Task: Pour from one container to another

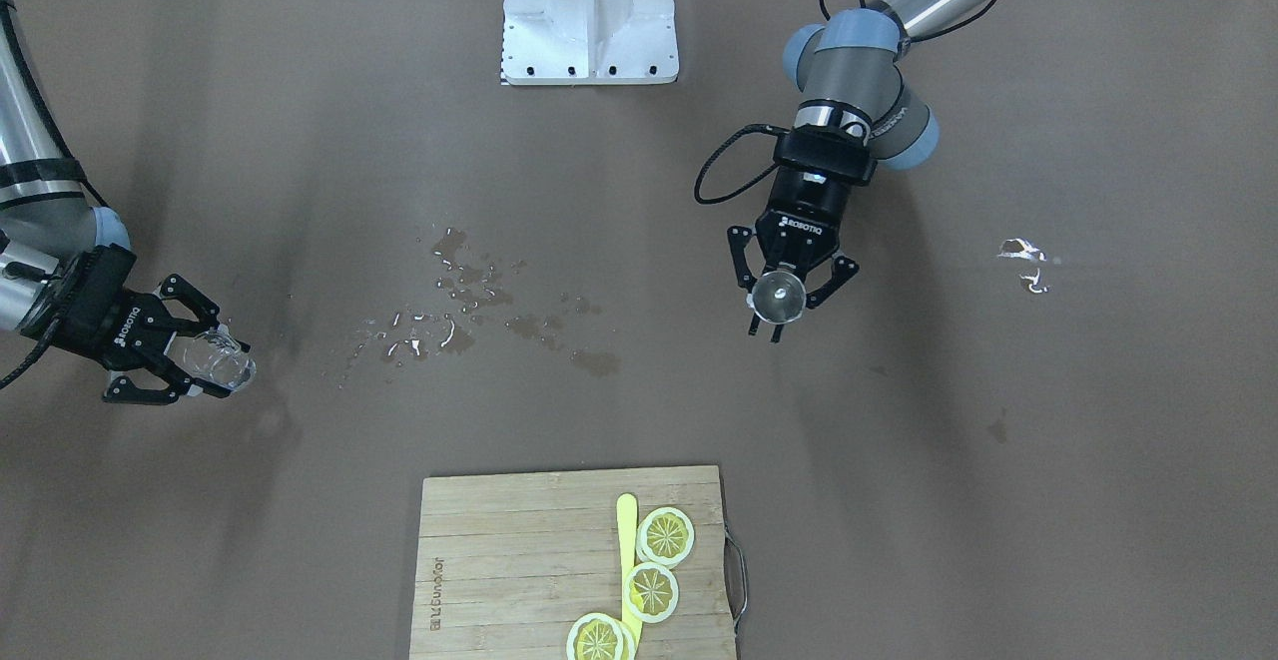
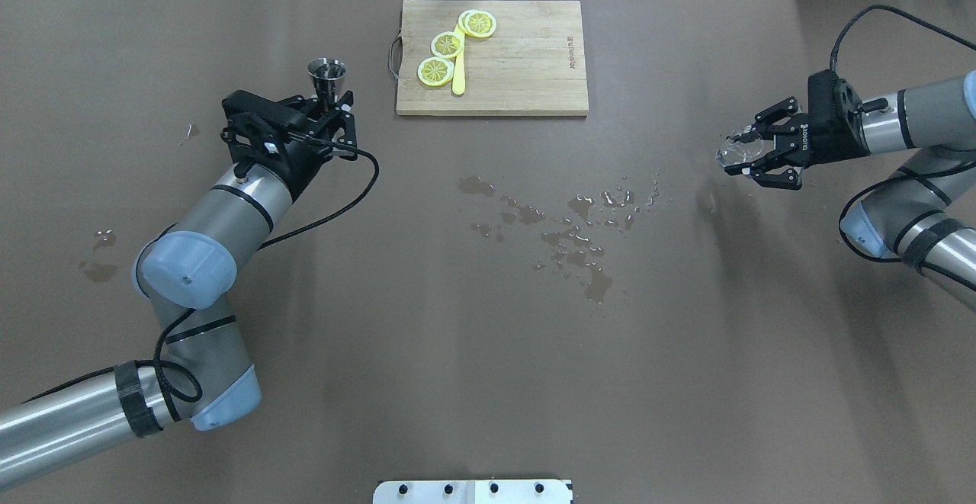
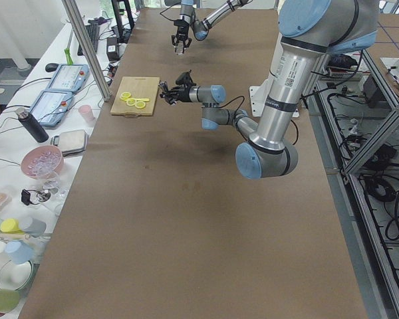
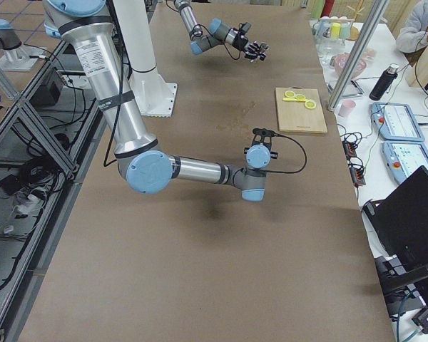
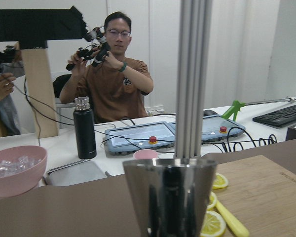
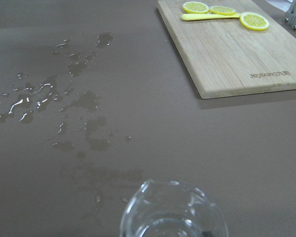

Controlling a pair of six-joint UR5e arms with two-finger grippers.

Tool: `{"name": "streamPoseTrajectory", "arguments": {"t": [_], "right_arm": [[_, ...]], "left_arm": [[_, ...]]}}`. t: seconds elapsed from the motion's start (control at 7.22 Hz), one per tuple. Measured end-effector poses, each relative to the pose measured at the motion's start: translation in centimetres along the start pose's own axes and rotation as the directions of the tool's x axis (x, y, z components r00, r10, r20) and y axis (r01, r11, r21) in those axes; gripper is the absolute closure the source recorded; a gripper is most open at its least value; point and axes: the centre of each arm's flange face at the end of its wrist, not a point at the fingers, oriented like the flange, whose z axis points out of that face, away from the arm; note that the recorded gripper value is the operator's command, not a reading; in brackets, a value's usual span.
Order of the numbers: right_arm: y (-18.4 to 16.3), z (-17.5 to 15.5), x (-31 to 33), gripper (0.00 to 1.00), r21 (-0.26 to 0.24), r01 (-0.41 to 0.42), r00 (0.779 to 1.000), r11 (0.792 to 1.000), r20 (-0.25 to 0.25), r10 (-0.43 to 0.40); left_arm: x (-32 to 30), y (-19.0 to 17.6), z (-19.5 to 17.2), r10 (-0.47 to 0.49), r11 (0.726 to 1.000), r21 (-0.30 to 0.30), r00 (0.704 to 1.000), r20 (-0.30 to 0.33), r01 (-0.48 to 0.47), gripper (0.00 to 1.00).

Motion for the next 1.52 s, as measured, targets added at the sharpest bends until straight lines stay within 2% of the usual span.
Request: {"name": "streamPoseTrajectory", "arguments": {"t": [0.28,0.69,0.97,1.25,1.52], "right_arm": [[-2.0,-0.6,0.9,1.0,-0.018,-0.015,0.999,1.0,-0.03,0.014],[-4.4,-2.4,2.3,1.0,-0.036,-0.036,0.997,0.999,-0.073,0.033],[-6.8,-4.4,3.0,1.0,-0.041,-0.051,0.995,0.998,-0.085,0.048],[-10.1,-5.6,1.9,1.0,-0.042,-0.055,0.996,0.998,-0.069,0.052],[-13.9,-6.1,0.3,1.0,-0.05,-0.063,0.997,0.997,-0.047,0.06]], "left_arm": [[5.2,0.2,-0.5,0.052,0.999,-0.011,0.994,-0.097,-0.053,1.0],[9.5,-0.2,0.2,0.09,0.996,-0.009,0.985,-0.145,-0.092,1.0],[10.5,0.0,0.1,0.089,0.995,-0.018,0.976,-0.199,-0.094,1.0],[11.1,0.0,0.1,0.087,0.995,-0.021,0.97,-0.225,-0.094,1.0],[11.6,-0.4,-0.3,0.112,0.994,0.019,0.962,-0.249,-0.11,1.0]]}}
